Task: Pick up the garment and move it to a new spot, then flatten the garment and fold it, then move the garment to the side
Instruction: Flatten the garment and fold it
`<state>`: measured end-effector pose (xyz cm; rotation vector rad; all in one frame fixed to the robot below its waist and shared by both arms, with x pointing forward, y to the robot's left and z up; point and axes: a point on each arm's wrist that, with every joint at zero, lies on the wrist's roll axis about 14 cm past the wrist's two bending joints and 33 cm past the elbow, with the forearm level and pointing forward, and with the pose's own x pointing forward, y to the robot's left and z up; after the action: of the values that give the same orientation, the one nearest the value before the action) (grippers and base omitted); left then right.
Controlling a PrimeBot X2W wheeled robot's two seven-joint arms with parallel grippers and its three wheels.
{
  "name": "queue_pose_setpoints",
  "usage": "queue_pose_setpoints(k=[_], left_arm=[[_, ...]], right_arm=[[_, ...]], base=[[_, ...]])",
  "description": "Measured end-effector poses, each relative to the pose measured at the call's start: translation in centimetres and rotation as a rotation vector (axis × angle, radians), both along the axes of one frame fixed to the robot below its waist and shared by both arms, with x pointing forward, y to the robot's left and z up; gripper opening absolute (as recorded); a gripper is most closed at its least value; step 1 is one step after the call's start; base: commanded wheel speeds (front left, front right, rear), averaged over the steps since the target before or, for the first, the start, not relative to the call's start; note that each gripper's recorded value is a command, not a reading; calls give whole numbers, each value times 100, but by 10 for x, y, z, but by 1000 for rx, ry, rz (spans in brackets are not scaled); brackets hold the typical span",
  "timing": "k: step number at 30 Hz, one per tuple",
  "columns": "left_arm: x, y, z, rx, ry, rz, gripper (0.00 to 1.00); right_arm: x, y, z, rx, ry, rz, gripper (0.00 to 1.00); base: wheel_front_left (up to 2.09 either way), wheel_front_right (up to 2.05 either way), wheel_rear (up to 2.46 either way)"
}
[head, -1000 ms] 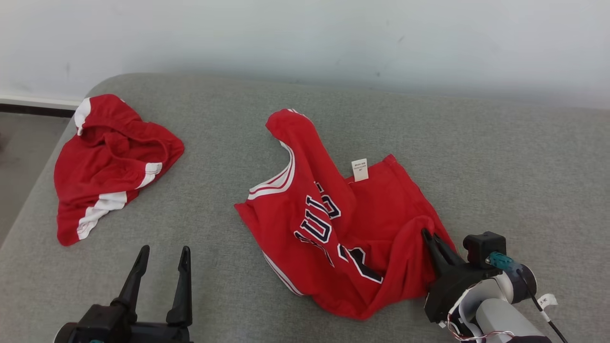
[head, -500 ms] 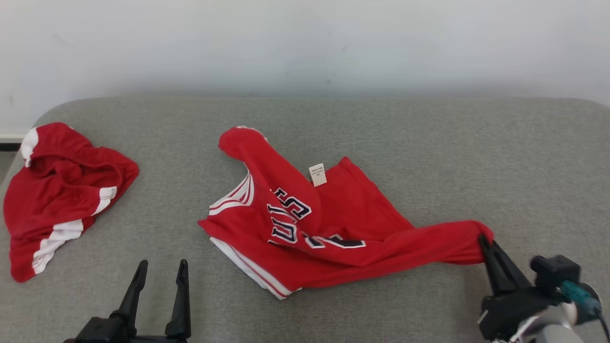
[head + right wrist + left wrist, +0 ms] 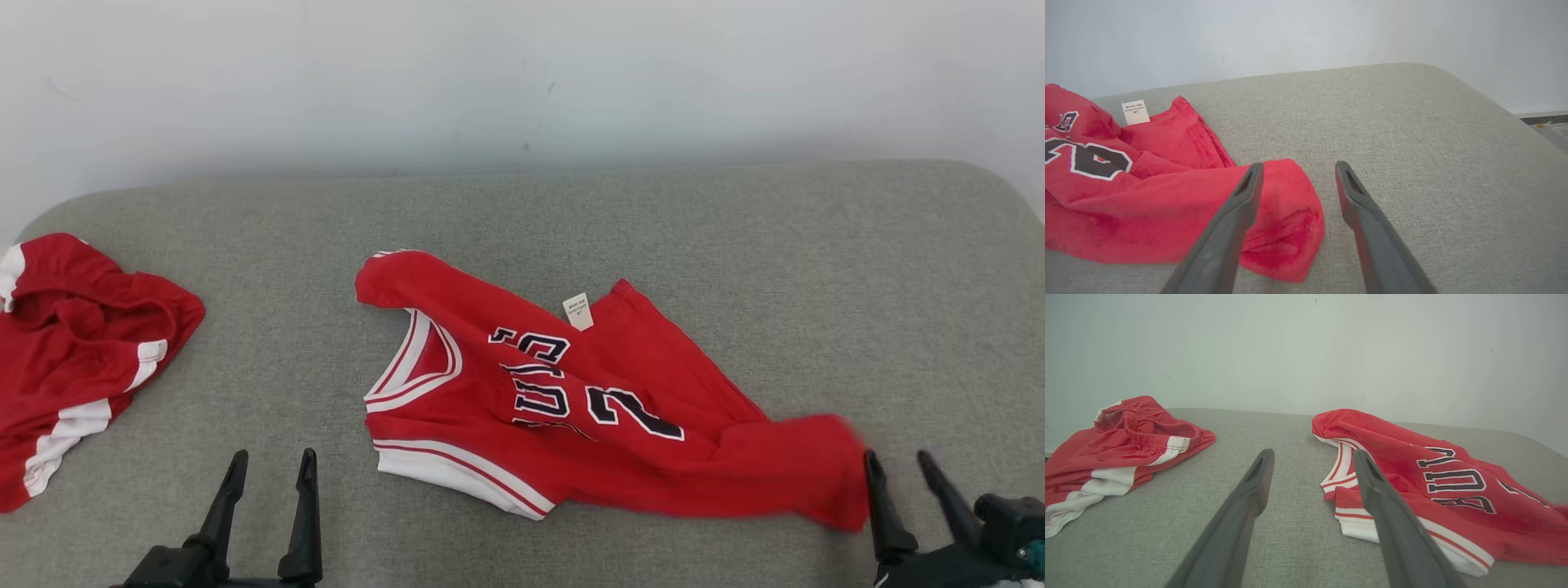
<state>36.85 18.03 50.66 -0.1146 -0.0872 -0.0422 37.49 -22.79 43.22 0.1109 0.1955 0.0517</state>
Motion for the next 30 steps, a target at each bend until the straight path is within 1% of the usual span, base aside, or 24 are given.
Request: queue_pose_setpoints(k=[5,10,13,17,20,25,30], left_arm=[[-3,1,2,7,-5,2,100],[-5,2,3,8,-9,3,100],[-5,4,1,8,-4,6,100],[-4,1,-3,11,9,-4,100],[-1,-3,-8,23,24,-27,100],[15,-9,-10,51,35,-72,100],[32,-19,-26,73,86,-123,100]], right_arm=[[8,3,31,-16,-115,-8,100],[11,27,72,-2,-256,27,100],[7,45,86,4,-306,58,100],[3,63,95,27,-339,89,100],[0,69,92,37,-332,98,100],[0,72,90,39,-325,103,100],[7,71,90,37,-326,102,100]], base=[[0,0,0],[0,0,0],[0,0,0],[0,0,0],[0,0,0],[0,0,0],[0,0,0]])
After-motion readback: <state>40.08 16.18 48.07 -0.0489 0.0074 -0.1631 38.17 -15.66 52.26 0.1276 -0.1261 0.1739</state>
